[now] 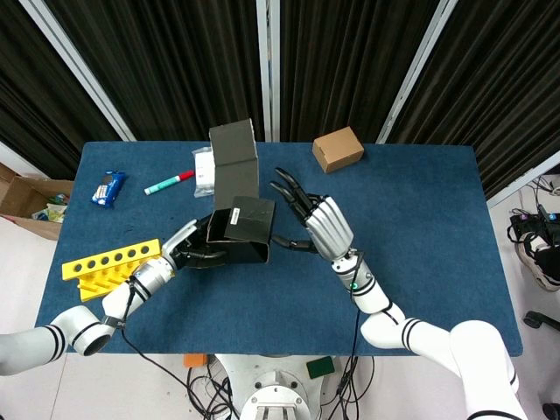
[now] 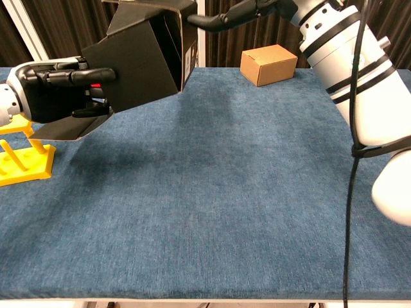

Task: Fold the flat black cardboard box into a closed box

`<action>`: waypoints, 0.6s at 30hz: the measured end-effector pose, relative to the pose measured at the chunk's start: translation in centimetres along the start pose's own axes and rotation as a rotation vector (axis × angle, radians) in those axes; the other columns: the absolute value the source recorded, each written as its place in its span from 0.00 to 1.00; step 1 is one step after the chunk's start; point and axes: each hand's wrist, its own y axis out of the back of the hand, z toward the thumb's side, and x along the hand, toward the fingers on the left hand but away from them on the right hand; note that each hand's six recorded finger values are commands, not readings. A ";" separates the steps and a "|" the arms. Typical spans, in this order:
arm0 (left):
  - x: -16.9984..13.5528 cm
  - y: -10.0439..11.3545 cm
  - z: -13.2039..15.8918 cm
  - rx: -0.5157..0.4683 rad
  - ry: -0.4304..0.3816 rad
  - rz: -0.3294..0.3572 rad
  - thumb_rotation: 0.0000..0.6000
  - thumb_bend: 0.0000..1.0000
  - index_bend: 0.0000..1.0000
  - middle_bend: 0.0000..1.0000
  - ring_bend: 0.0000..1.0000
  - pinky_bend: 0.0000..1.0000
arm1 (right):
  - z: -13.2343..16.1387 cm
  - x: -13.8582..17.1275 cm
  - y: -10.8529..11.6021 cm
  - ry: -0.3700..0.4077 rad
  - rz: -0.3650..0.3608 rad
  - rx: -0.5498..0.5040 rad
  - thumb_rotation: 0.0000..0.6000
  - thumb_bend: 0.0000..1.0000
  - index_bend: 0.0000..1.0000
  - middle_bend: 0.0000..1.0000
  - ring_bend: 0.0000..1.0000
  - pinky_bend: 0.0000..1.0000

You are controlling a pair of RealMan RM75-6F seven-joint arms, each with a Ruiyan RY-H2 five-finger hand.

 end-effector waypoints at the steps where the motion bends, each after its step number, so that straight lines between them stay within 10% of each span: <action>1: 0.0 0.1 -0.1 0.015 0.002 0.001 1.00 0.13 0.34 0.30 0.63 0.95 | 0.0 -0.1 -0.1 0.012 0.024 0.015 1.00 0.00 0.00 0.08 0.69 0.85; 18: 0.2 0.3 -2.5 0.243 0.068 -0.005 1.00 0.13 0.34 0.30 0.63 0.95 | 1.1 0.6 -4.2 0.247 0.307 0.253 1.00 0.04 0.36 0.45 0.74 0.92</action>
